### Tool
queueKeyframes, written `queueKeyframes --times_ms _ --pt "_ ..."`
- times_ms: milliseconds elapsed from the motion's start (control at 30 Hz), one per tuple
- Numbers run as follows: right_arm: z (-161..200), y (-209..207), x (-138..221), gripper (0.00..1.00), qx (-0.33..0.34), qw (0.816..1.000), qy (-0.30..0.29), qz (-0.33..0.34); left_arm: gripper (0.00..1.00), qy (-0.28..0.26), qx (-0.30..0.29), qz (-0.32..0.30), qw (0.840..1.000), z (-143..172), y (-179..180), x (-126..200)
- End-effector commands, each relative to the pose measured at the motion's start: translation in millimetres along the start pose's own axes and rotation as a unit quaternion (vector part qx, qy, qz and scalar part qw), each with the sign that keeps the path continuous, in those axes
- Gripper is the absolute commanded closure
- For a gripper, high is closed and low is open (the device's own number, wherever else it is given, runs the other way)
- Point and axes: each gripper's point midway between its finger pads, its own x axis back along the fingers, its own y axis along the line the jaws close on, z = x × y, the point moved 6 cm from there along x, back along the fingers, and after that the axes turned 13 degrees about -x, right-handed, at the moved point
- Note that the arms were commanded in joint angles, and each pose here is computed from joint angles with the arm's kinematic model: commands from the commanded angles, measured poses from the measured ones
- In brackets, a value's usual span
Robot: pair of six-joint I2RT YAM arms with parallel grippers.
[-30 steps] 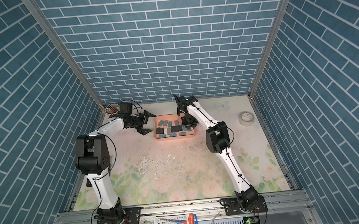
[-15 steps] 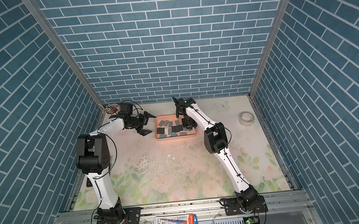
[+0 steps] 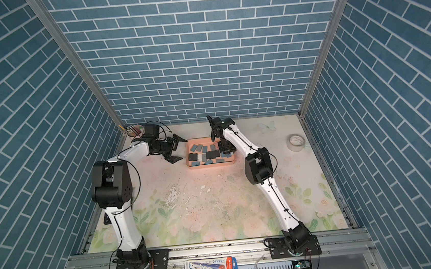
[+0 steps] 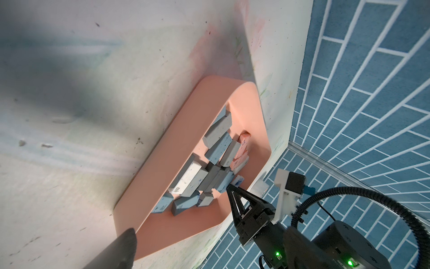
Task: Put the eraser in the storage box
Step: Place the eraser at the center of the board.
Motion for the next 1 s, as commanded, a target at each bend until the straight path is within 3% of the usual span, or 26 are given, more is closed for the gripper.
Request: queueKeyframes --times_ms 0,533,767,967 --pt "1 7 -6 0.75 0.005 1.0 0.007 -0.016 0.0 0.002 0.005 -0.011 1.0 -3 7 -4" --pt "3 22 26 0.75 0.009 0.998 -0.01 -0.063 0.0 0.005 0.006 -0.012 1.0 -4 8 -7" --pt "-3 6 43 0.75 -0.009 0.999 -0.03 -0.038 0.0 0.004 0.005 -0.011 1.0 -4 7 -7" --pt "-9 -9 34 0.75 -0.022 0.999 -0.028 -0.018 0.0 0.004 0.004 -0.01 1.0 -4 6 -6"
